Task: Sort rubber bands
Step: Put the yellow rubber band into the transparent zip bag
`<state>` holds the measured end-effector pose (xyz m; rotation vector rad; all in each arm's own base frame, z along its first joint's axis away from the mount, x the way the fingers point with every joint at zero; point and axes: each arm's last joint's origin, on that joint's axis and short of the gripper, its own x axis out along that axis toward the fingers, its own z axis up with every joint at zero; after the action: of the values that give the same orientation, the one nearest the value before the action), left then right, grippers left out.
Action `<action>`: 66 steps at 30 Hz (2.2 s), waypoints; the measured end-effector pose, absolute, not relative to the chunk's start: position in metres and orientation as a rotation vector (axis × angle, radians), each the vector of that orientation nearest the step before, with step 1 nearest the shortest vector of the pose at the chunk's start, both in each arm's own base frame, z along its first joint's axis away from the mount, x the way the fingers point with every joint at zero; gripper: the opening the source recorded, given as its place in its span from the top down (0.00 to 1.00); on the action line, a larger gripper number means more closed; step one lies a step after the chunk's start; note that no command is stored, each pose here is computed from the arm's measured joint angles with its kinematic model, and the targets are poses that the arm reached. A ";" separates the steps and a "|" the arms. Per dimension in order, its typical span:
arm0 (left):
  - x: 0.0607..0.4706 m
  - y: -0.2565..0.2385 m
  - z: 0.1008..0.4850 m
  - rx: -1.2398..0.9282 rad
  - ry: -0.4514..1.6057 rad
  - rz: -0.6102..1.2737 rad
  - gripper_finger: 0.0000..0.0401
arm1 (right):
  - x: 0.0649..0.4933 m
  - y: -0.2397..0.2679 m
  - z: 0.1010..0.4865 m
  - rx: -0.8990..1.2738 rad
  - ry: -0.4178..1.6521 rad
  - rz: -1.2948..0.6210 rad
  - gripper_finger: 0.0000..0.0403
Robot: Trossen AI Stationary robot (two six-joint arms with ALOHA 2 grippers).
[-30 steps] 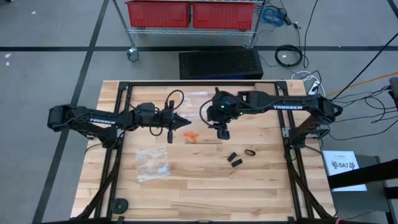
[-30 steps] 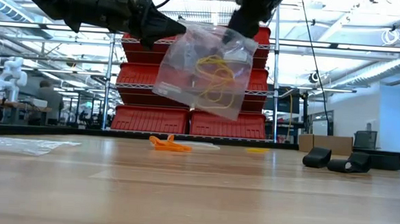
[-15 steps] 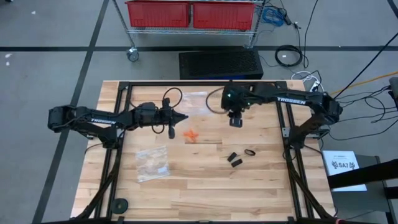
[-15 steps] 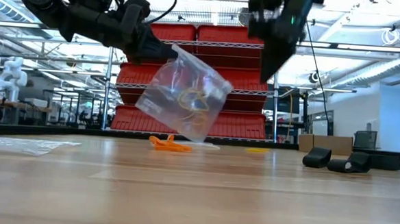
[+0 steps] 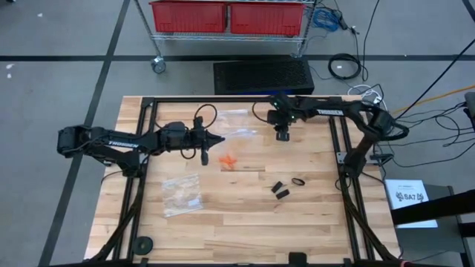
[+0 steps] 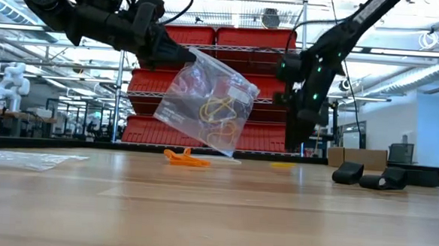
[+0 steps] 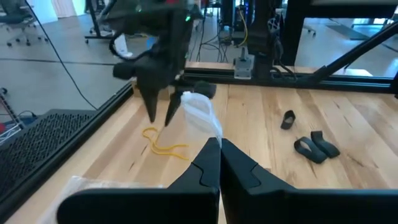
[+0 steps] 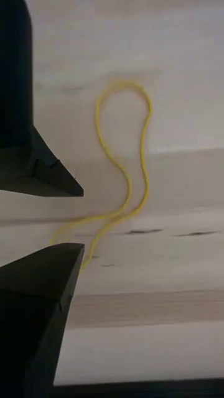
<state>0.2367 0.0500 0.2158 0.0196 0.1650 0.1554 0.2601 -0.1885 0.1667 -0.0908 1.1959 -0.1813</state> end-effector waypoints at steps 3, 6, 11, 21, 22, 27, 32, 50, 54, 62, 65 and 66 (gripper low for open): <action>0.237 0.050 0.215 0.017 0.169 0.155 1.00 | 0.258 -0.202 0.155 -0.095 1.206 -0.223 0.70; 0.237 0.050 0.215 0.016 0.171 0.155 1.00 | 0.254 -0.211 0.152 -0.107 1.233 -0.287 0.73; 0.237 0.050 0.215 0.017 0.172 0.156 1.00 | 0.247 -0.227 0.156 -0.112 1.200 -0.383 0.87; 0.237 0.050 0.215 0.027 0.176 0.153 1.00 | 0.253 -0.221 0.135 -0.021 1.243 -0.323 0.99; 0.237 0.050 0.215 0.026 0.178 0.153 1.00 | 0.255 -0.218 0.134 -0.020 1.251 -0.322 1.00; 0.236 0.050 0.214 0.024 0.189 0.153 1.00 | 0.264 -0.200 0.133 0.027 1.284 -0.316 1.00; 0.236 0.050 0.214 0.024 0.189 0.153 1.00 | 0.271 -0.178 0.132 0.131 1.316 -0.282 1.00; 0.236 0.050 0.214 0.023 0.190 0.153 1.00 | 0.310 -0.129 0.146 0.354 1.253 -0.192 0.96; 0.236 0.050 0.214 0.023 0.190 0.152 1.00 | 0.314 -0.133 0.160 0.423 1.242 -0.240 0.90; 0.235 0.049 0.215 0.049 0.189 0.130 1.00 | 0.318 -0.130 0.165 0.305 1.250 -0.169 0.73; 0.233 0.049 0.220 0.063 0.170 0.130 1.00 | 0.319 -0.130 0.165 0.105 1.262 -0.090 0.68; 0.232 0.049 0.221 0.064 0.171 0.131 1.00 | 0.319 -0.130 0.165 0.035 1.271 -0.063 0.66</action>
<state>0.2316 0.0486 0.2208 0.0638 0.1713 0.1307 0.3190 -0.1302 0.1646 0.0350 1.2714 -0.0631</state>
